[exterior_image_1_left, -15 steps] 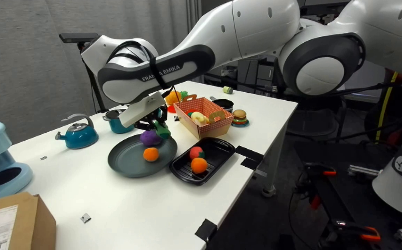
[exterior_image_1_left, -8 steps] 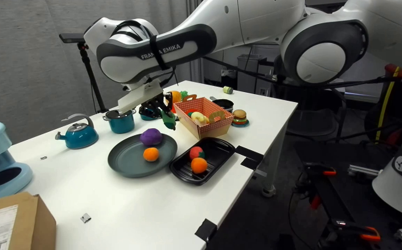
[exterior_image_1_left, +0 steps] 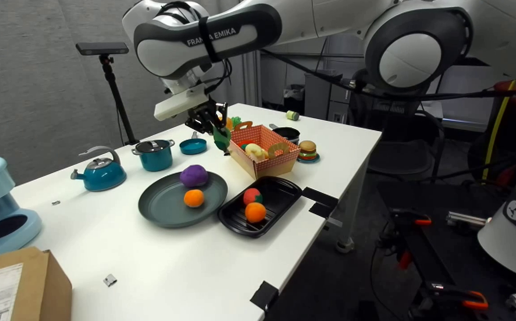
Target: Take the pear plush toy from the plate and place it in the box
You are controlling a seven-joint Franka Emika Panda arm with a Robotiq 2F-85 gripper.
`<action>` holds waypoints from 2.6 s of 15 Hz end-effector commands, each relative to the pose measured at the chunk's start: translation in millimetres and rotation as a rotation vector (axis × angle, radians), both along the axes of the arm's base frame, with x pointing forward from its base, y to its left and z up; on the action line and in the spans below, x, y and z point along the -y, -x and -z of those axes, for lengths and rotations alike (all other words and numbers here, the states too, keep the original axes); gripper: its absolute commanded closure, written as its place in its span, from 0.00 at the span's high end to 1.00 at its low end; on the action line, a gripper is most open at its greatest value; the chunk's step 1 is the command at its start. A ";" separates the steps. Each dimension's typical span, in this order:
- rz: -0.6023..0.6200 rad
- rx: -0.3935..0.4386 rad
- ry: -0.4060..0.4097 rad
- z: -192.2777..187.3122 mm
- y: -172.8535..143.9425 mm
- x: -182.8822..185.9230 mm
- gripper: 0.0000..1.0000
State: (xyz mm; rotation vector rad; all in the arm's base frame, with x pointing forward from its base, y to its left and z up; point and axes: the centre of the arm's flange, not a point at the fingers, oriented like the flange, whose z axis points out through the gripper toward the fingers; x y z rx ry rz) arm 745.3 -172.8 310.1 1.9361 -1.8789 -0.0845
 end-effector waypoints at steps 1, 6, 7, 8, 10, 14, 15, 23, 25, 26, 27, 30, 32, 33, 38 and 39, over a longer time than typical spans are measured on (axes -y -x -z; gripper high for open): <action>0.046 0.008 -0.026 -36.8 57.9 -5.8 0.05; 0.053 -0.017 -0.022 -71.7 86.2 -3.6 0.05; 0.061 -0.025 -0.019 -76.7 91.3 -2.4 0.05; 0.071 -0.037 -0.025 -80.2 97.1 -1.3 0.05; 0.074 -0.064 -0.071 -83.1 110.1 -0.7 0.05; 0.099 -0.125 -0.125 -79.3 141.0 -2.8 0.05; 0.105 -0.137 -0.138 -77.9 149.4 -3.9 0.05; 0.183 -0.226 -0.167 -70.0 216.6 -13.0 0.05; 0.218 -0.238 -0.091 -67.2 231.5 -11.0 0.05; 0.234 -0.243 -0.029 -66.1 238.2 -8.8 0.05; 0.243 -0.248 0.018 -65.7 243.9 -6.9 0.05; 0.252 -0.257 0.183 -64.6 257.8 -0.3 0.05; 0.242 -0.263 0.274 -64.4 264.8 3.1 0.05; 0.241 -0.260 0.320 -64.4 267.5 4.7 0.05; 0.240 -0.247 0.503 -64.6 276.1 8.9 0.05; 0.237 -0.246 0.523 -64.5 277.1 8.8 0.05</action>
